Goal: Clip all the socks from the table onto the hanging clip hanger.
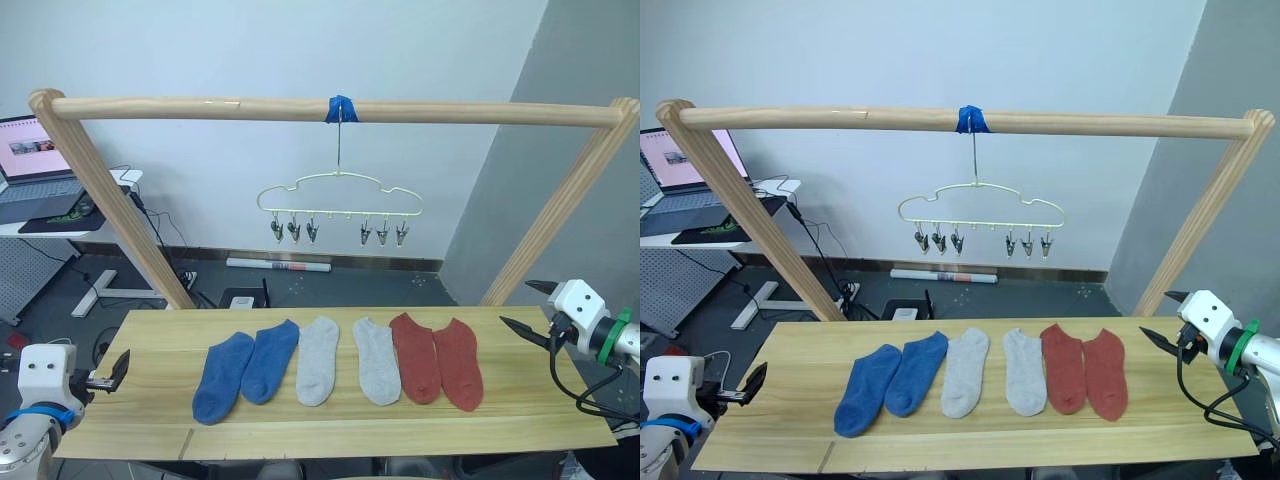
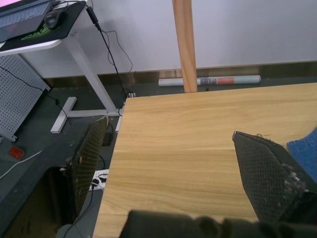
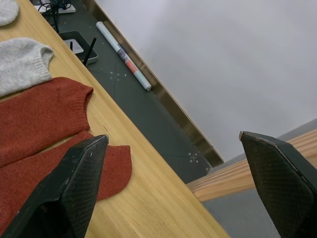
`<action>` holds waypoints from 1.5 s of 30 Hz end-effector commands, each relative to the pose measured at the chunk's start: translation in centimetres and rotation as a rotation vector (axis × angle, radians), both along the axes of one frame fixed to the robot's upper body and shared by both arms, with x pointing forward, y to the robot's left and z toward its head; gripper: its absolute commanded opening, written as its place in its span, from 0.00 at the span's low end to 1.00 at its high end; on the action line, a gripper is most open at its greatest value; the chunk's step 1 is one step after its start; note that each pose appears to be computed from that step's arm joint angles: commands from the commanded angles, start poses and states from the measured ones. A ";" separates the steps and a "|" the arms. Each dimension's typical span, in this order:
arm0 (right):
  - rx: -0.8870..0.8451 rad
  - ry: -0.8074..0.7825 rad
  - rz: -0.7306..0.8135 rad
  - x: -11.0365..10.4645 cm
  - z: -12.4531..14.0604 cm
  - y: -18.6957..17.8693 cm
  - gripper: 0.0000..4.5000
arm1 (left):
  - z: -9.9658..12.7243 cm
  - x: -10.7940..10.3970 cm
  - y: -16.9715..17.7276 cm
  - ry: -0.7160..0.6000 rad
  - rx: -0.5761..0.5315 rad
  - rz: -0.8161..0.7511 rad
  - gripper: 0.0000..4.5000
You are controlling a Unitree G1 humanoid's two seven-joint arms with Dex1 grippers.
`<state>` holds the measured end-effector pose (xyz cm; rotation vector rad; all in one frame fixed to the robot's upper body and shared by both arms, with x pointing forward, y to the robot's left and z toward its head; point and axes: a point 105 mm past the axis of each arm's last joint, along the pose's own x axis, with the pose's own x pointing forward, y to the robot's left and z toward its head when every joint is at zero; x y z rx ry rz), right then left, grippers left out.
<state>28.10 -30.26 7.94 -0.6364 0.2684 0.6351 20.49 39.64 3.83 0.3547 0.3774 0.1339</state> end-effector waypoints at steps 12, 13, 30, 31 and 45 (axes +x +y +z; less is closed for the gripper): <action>-0.006 -0.048 0.023 0.3 1.2 0.4 0.99 | 3.0 1.0 -1.3 -0.133 -0.025 -0.082 1.00; -0.006 -0.048 0.023 0.2 1.1 0.4 0.99 | 3.2 1.2 -1.5 -0.146 -0.010 -0.093 1.00; 0.066 -0.106 0.116 -0.5 2.9 3.8 0.99 | 6.3 4.1 -5.7 -0.300 -0.105 -0.152 1.00; 0.077 -0.106 0.123 -0.7 3.1 4.2 0.99 | 6.5 4.2 -6.0 -0.304 -0.116 -0.158 1.00; 0.283 -0.190 0.418 -3.7 10.4 15.6 0.99 | 11.3 7.8 -13.6 -0.439 -0.220 -0.299 1.00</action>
